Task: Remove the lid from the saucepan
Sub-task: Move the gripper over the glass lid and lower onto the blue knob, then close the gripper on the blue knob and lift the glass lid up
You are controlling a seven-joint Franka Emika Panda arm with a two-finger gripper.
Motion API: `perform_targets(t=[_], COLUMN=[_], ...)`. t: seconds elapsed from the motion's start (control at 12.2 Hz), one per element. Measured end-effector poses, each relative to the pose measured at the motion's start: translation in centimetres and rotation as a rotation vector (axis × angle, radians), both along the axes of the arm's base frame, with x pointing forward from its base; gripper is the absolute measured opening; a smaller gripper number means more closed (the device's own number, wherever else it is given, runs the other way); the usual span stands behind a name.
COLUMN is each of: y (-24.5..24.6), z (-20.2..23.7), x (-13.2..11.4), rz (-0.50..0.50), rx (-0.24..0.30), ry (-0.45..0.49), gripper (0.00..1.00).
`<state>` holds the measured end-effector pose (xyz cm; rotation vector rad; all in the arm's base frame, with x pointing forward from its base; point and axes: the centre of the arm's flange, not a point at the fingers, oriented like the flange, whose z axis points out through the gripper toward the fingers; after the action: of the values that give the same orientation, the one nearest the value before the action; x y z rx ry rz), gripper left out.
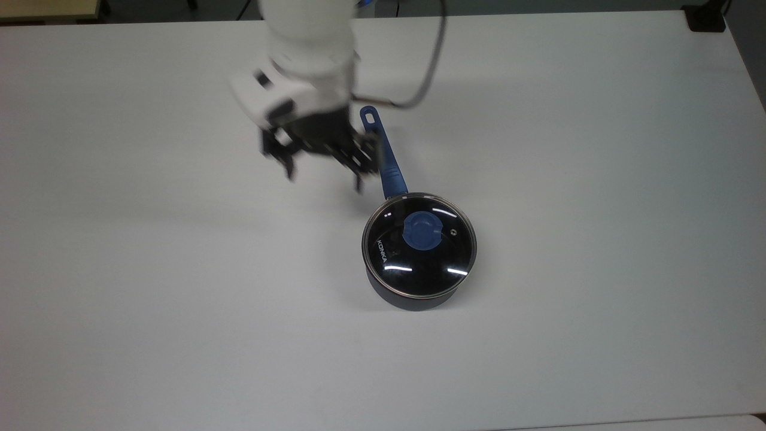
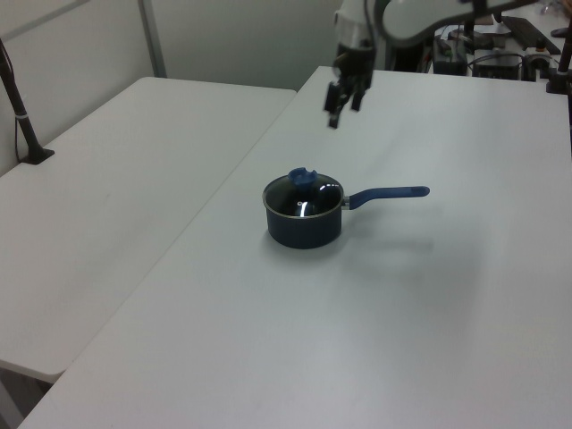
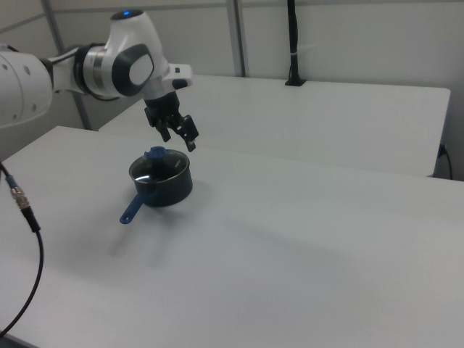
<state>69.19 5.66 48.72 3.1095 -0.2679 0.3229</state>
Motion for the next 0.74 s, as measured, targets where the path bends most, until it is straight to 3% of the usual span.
perform_targets(t=[0.25, 0.74], y=[6.3, 11.9], z=[-2.8, -6.1], x=[1.6, 2.1], rz=[0.016, 0.074], rx=[0.066, 0.055], ry=[-0.046, -0.019], gripper=[1.0, 1.0])
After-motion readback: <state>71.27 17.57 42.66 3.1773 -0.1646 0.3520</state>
